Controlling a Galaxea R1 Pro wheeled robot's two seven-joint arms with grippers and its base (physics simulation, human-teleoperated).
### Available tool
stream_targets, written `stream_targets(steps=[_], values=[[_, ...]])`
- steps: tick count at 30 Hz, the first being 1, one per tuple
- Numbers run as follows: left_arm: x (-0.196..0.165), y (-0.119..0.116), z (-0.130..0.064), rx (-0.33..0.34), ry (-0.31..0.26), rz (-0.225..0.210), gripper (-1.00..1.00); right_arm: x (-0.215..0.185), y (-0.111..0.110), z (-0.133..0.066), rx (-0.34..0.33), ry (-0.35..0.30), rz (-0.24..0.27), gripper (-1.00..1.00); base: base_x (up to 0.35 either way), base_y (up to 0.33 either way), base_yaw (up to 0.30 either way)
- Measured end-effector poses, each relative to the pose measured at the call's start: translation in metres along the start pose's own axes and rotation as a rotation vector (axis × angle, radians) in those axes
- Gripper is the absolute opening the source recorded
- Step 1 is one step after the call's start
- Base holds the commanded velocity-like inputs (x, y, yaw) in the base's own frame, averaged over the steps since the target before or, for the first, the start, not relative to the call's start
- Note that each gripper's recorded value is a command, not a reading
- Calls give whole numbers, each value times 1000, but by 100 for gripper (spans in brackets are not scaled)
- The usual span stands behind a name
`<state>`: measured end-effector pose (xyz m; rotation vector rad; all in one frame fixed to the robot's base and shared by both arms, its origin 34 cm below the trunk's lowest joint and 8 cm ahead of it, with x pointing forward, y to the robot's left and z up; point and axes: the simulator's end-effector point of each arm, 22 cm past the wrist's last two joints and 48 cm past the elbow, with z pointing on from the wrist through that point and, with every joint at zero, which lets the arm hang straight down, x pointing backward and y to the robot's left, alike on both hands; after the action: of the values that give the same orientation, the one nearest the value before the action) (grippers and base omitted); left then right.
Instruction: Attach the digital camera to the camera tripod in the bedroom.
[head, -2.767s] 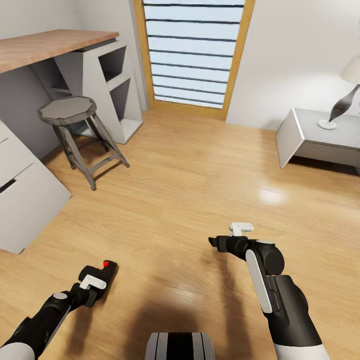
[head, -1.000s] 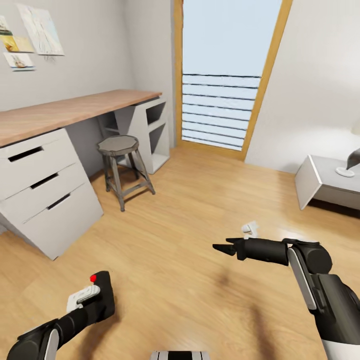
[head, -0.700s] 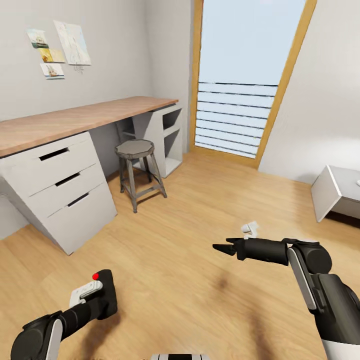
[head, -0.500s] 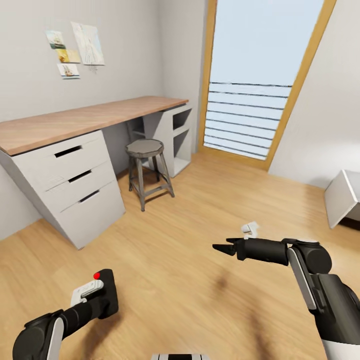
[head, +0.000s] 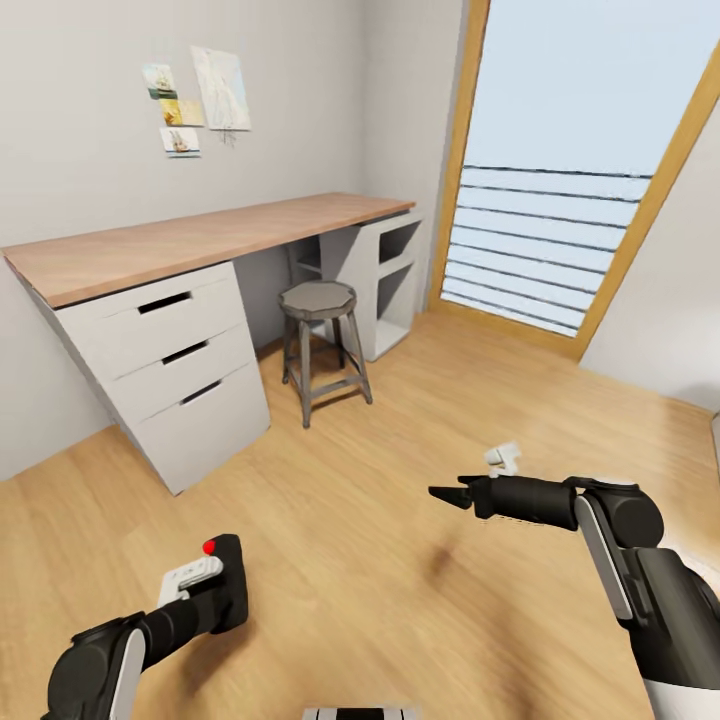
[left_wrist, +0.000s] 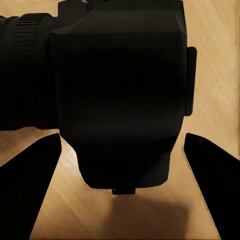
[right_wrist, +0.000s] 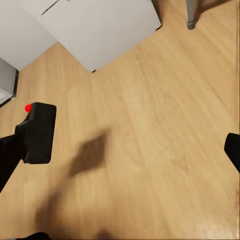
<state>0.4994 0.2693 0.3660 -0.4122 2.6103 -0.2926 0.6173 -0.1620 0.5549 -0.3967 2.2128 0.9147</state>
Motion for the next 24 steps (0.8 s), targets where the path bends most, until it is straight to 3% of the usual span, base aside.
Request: stream_targets(steps=[7, 10, 13, 18, 22, 24], values=[[2, -1, 0, -6, 3, 7, -100, 0, -2, 0, 9, 0, 0, 100, 256, -230, 22], [8, 3, 0, -13, 12, 5, -100, 0, -8, 3, 42, -1, 1, 100, 205, -187, 43], [21, 9, -1, -24, 30, 0, -100, -1, -19, 8, 113, -7, 9, 100, 108, -99, 120], [32, 14, -6, -33, 35, -5, -100, -6, -38, 12, 284, -27, 19, 100, 46, -42, 168], [37, 25, -11, -63, 33, -16, -100, -2, -33, 25, 390, -1, -21, 100, 13, -12, 64], [35, 27, -14, -66, 25, -24, -100, -3, -29, 25, 401, -1, -35, 100, 7, -6, 37]])
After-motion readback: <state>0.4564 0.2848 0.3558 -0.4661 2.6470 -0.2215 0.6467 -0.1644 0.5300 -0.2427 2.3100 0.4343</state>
